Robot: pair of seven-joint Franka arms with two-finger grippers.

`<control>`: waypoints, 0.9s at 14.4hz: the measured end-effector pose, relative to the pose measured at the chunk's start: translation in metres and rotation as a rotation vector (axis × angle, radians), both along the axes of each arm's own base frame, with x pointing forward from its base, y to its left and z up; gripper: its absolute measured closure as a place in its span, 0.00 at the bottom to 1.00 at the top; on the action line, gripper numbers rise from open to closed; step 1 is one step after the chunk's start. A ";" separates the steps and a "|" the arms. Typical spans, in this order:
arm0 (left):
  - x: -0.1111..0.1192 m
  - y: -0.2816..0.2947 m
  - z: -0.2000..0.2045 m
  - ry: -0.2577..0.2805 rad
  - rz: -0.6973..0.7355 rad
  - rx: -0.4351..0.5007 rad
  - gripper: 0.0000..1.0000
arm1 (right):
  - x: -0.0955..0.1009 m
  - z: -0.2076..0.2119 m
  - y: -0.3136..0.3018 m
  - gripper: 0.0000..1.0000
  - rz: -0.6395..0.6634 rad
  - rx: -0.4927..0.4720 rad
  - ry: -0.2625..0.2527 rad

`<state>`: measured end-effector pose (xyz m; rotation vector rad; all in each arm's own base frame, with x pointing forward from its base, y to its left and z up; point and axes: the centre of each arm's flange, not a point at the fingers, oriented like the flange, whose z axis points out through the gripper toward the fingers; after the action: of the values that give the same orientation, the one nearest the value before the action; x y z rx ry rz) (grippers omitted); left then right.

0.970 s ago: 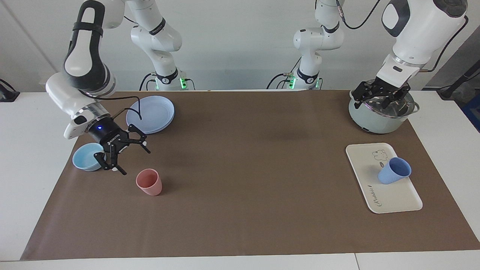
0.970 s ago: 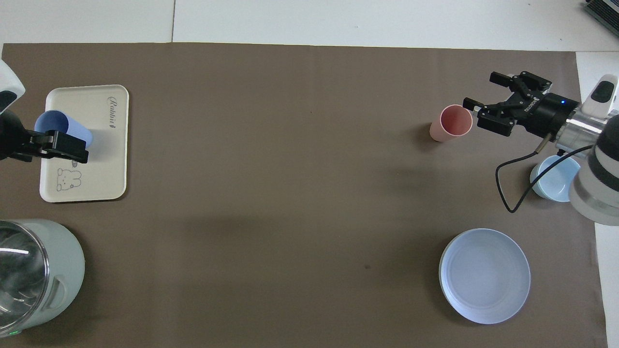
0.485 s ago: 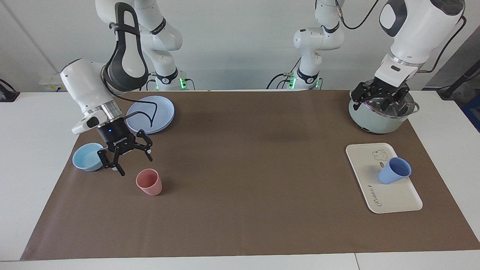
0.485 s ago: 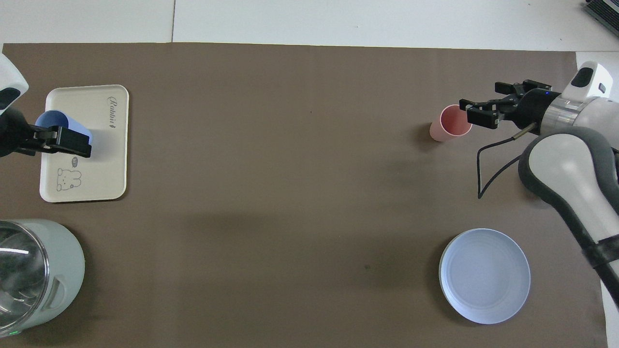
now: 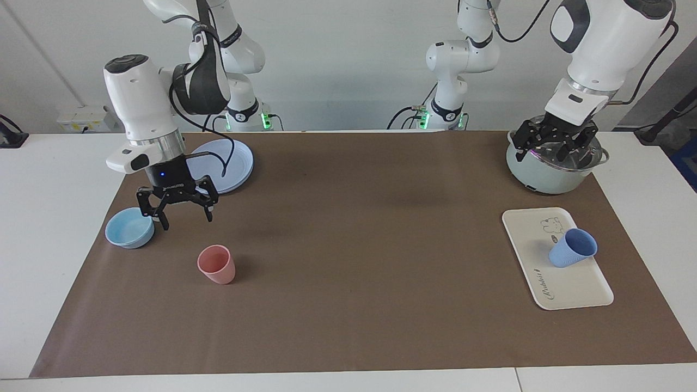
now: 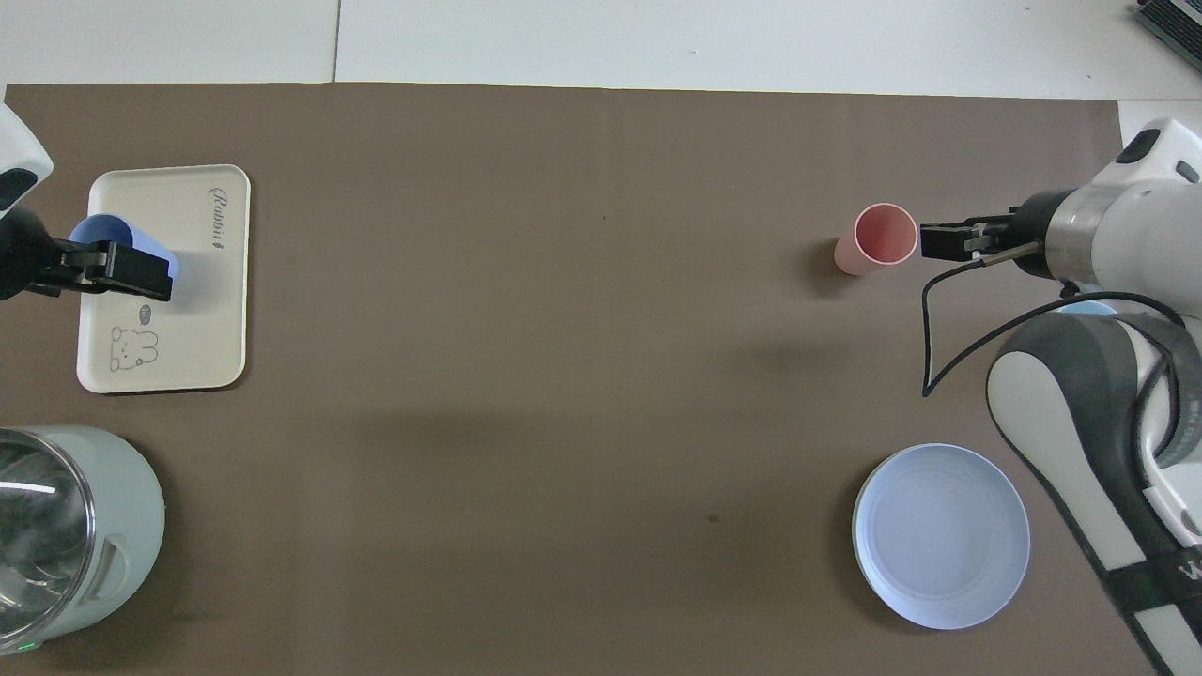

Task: Place cup on tray

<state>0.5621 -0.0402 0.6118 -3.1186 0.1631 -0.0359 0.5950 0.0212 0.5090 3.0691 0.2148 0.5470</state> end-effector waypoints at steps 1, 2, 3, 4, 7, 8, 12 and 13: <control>0.000 0.000 -0.001 0.001 0.001 0.000 0.00 | -0.004 0.008 0.003 0.00 -0.043 -0.005 0.039; 0.000 0.001 -0.001 0.002 0.002 0.000 0.00 | -0.007 0.017 0.005 0.00 -0.084 -0.005 0.078; 0.000 0.002 -0.001 0.003 0.003 0.001 0.00 | -0.010 0.027 0.005 0.00 -0.120 -0.003 0.117; 0.000 0.003 -0.002 0.003 0.004 0.001 0.00 | -0.014 0.038 0.004 0.00 -0.146 -0.004 0.155; 0.000 0.003 -0.002 0.003 0.005 0.001 0.00 | -0.025 0.071 -0.004 0.00 -0.241 0.002 0.246; 0.000 0.003 -0.002 0.003 0.005 0.001 0.00 | -0.029 0.078 -0.011 0.00 -0.264 0.004 0.259; 0.000 0.003 -0.002 0.003 0.005 0.001 0.00 | -0.036 0.076 -0.014 0.00 -0.276 0.000 0.297; 0.000 0.003 -0.002 0.003 0.005 0.001 0.00 | -0.039 0.076 -0.013 0.00 -0.278 -0.003 0.316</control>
<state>0.5622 -0.0375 0.6102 -3.1184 0.1558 -0.0304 0.5557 0.0080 0.5852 3.0887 -0.2060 0.0495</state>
